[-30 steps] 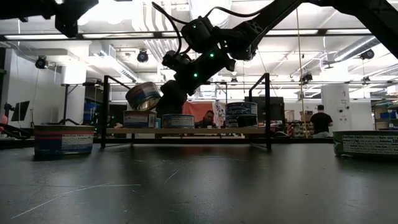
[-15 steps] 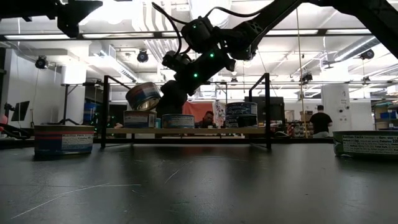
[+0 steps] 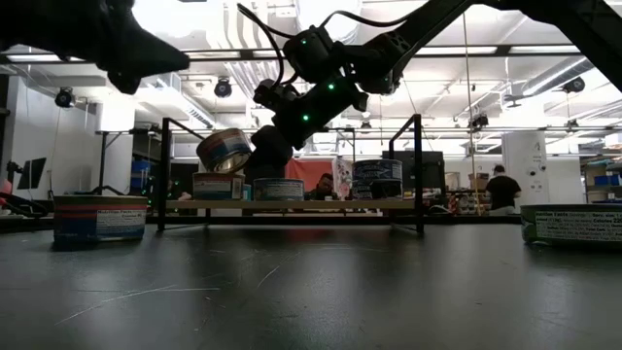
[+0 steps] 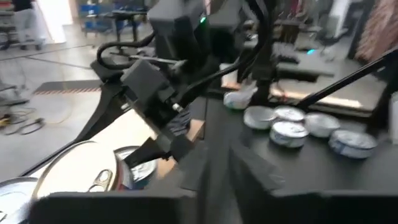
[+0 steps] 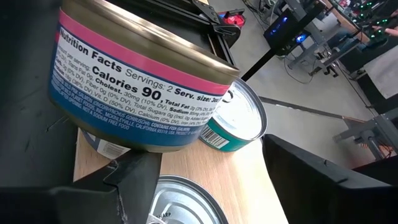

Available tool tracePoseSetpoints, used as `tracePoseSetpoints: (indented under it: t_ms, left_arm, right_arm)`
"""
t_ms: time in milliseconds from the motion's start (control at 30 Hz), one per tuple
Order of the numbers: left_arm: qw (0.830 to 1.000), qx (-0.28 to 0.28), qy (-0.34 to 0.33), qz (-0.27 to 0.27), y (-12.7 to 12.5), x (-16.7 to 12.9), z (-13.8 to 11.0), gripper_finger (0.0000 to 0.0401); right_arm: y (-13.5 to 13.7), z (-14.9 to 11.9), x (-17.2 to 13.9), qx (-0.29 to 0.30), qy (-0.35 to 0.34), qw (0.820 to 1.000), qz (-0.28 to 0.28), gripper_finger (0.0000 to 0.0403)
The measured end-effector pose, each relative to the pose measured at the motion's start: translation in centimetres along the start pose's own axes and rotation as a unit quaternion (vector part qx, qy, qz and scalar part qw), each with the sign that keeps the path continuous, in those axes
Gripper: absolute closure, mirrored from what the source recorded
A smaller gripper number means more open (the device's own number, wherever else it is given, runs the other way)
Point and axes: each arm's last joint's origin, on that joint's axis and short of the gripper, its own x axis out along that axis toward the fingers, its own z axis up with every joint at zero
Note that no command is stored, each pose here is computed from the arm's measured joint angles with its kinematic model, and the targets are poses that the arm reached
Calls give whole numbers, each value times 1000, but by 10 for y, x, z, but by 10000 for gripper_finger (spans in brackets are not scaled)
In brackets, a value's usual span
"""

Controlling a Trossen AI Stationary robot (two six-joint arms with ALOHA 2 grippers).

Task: Stack canned seafood by type on shelf
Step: Stack the blue tuna can on top of the other blue tuna can on the shelf

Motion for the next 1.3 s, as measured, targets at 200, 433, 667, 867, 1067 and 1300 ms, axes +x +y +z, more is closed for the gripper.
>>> tracePoseSetpoints:
  t_ms: [200,433,667,867,1067,1300]
  left_arm:
    - [997,28,39,54,-3,17,-7,399]
    - [987,57,71,130,-4,38,-16,401]
    - [981,76,99,150,-5,56,-18,401]
    - [975,86,124,164,-2,67,-25,401]
    - [968,85,138,191,7,74,-30,401]
    - [964,78,144,209,14,78,-33,401]
  right_arm:
    - [0,0,0,0,0,1000,0,124]
    - [0,0,0,0,0,1000,0,126]
    - [0,0,0,1,0,1000,0,138]
    - [0,0,0,2,0,1000,0,138]
    - [0,0,0,5,2,1000,1,127]
    - [0,0,0,5,2,1000,1,119]
